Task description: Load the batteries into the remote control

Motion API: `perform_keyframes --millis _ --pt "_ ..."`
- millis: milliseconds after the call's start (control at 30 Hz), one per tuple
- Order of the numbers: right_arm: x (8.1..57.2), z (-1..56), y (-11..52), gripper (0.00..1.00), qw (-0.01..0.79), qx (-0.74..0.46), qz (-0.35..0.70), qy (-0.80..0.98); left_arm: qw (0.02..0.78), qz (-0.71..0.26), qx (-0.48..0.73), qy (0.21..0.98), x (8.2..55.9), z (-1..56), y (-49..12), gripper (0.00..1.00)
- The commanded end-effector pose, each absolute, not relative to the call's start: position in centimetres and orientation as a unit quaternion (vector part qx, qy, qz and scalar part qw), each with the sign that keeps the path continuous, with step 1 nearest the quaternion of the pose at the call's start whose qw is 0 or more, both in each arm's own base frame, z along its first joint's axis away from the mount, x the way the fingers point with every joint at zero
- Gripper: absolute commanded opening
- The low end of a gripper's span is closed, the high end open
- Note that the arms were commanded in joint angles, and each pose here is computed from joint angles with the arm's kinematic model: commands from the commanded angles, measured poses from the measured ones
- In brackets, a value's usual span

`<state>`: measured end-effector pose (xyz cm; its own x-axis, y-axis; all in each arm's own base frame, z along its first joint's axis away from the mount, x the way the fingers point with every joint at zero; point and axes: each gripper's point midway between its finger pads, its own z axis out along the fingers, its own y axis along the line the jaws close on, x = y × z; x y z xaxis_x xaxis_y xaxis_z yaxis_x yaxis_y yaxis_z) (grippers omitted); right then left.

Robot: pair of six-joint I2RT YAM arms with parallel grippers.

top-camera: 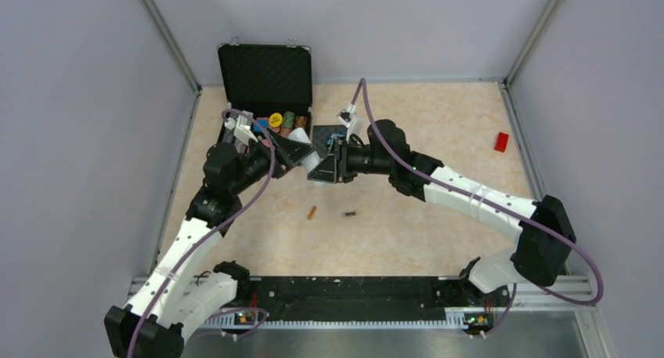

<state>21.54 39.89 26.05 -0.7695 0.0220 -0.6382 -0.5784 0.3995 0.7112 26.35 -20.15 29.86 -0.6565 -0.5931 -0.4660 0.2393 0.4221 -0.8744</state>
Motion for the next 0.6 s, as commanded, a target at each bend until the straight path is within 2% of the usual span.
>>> perform_keyframes --millis 0,133,233,567 --pt "18.5 32.6 39.8 0.12 0.262 -0.183 0.633 0.705 0.421 -0.622 -0.064 0.657 24.1 35.5 -21.3 0.79" --pt "17.0 34.8 39.4 0.13 0.236 -0.18 0.678 0.672 0.428 -0.645 -0.054 0.631 23.2 36.9 -21.2 0.78" --pt "16.1 35.8 39.1 0.13 0.22 -0.177 0.698 0.658 0.436 -0.648 -0.048 0.622 22.8 37.4 -21.1 0.72" --pt "15.0 35.4 38.0 0.15 0.187 -0.17 0.708 0.659 0.428 -0.654 -0.02 0.624 21.3 37.1 -21.3 0.34"
